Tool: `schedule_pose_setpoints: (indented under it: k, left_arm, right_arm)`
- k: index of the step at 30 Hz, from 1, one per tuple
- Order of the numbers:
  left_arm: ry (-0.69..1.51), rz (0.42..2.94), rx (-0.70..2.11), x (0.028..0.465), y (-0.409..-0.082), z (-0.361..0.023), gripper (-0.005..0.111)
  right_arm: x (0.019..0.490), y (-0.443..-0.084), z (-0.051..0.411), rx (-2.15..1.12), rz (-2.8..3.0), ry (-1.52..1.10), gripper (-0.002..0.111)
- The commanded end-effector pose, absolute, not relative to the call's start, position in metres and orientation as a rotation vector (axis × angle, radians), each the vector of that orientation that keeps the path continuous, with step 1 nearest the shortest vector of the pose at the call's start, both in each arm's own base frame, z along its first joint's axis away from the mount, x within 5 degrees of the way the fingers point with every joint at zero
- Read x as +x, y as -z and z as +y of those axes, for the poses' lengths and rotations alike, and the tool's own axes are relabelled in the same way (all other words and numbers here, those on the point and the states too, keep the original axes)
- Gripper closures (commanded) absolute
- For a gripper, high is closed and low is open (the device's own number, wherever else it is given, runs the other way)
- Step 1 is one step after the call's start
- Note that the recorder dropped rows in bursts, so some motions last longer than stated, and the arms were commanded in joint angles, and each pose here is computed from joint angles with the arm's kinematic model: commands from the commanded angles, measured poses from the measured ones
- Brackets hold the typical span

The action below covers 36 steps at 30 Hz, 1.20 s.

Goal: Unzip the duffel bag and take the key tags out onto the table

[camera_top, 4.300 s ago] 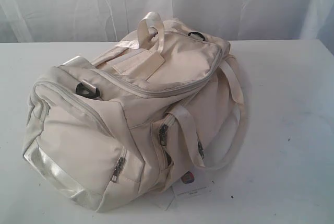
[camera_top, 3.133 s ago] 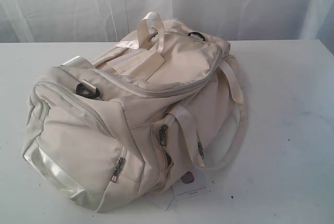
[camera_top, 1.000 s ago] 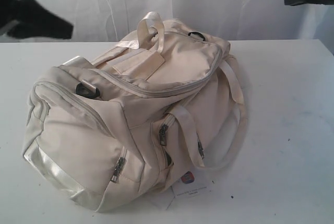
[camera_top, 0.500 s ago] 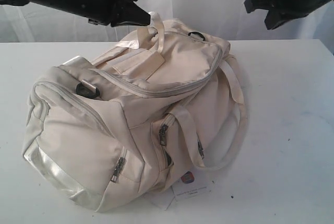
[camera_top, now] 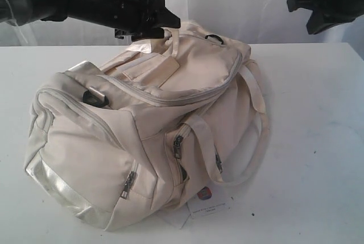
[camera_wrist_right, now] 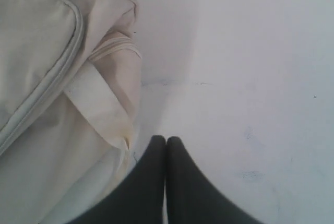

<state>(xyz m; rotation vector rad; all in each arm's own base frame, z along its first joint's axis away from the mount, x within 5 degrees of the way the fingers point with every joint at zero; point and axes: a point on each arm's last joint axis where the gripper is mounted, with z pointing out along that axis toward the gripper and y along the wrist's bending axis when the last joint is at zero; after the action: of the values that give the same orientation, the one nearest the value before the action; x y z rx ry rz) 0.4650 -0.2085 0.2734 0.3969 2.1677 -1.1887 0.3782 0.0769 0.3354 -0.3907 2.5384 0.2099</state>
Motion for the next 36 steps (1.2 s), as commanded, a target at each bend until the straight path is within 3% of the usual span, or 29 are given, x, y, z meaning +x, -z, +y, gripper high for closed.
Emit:
schedule_pose_setpoints:
  k: [1, 4, 10, 11, 18, 22, 25, 26, 28, 29, 30, 31, 32, 34, 36]
  left_arm:
    - [1.295, 2.16, 0.613, 0.446, -0.29, -0.214, 0.035]
    - [1.265, 2.145, 0.829, 0.429, -0.313, -0.211, 0.054]
    - [1.041, 2.215, 1.018, 0.394, -0.36, -0.193, 0.107]
    - [1.001, 2.217, 1.07, 0.385, -0.369, -0.192, 0.107]
    - [0.676, 2.243, 1.382, 0.322, -0.392, -0.209, 0.107]
    - [0.587, 2.254, 1.574, 0.296, -0.372, -0.236, 0.107]
    - [0.511, 2.308, 1.718, 0.282, -0.339, -0.255, 0.105]
    - [0.508, 2.3, 1.731, 0.28, -0.335, -0.259, 0.101]
    - [0.508, 2.285, 1.749, 0.277, -0.331, -0.265, 0.08]
    - [0.503, 2.277, 1.742, 0.277, -0.331, -0.266, 0.057]
    - [0.504, 2.28, 1.732, 0.278, -0.331, -0.266, 0.047]
    - [0.488, 2.271, 1.708, 0.28, -0.331, -0.267, 0.025]
    - [0.453, 2.266, 1.705, 0.282, -0.331, -0.266, 0.017]
    - [0.373, 2.278, 1.727, 0.285, -0.327, -0.262, 0.019]
    - [0.346, 2.361, 1.794, 0.285, -0.315, -0.26, 0.035]
  right_arm:
    - [0.379, -0.339, 0.075, -0.409, 2.516, -0.218, 0.108]
    - [0.379, -0.339, 0.075, -0.408, 2.516, -0.22, 0.108]
    - [0.378, -0.339, 0.077, -0.402, 2.518, -0.242, 0.108]
    - [0.378, -0.339, 0.077, -0.402, 2.522, -0.248, 0.108]
    - [0.377, -0.339, 0.078, -0.397, 2.529, -0.271, 0.108]
    - [0.375, -0.339, 0.082, -0.4, 2.537, -0.335, 0.108]
    - [0.373, -0.34, 0.086, -0.44, 2.536, -0.397, 0.108]
    - [0.372, -0.34, 0.087, -0.445, 2.536, -0.409, 0.108]
    - [0.37, -0.34, 0.089, -0.455, 2.545, -0.441, 0.108]
    - [0.37, -0.34, 0.089, -0.473, 2.545, -0.448, 0.108]
    - [0.369, -0.34, 0.09, -0.478, 2.547, -0.454, 0.108]
    - [0.369, -0.341, 0.09, -0.475, 2.544, -0.463, 0.108]
    - [0.369, -0.341, 0.091, -0.473, 2.543, -0.47, 0.108]
    - [0.369, -0.341, 0.091, -0.473, 2.543, -0.47, 0.108]
    - [0.369, -0.341, 0.091, -0.472, 2.542, -0.473, 0.108]
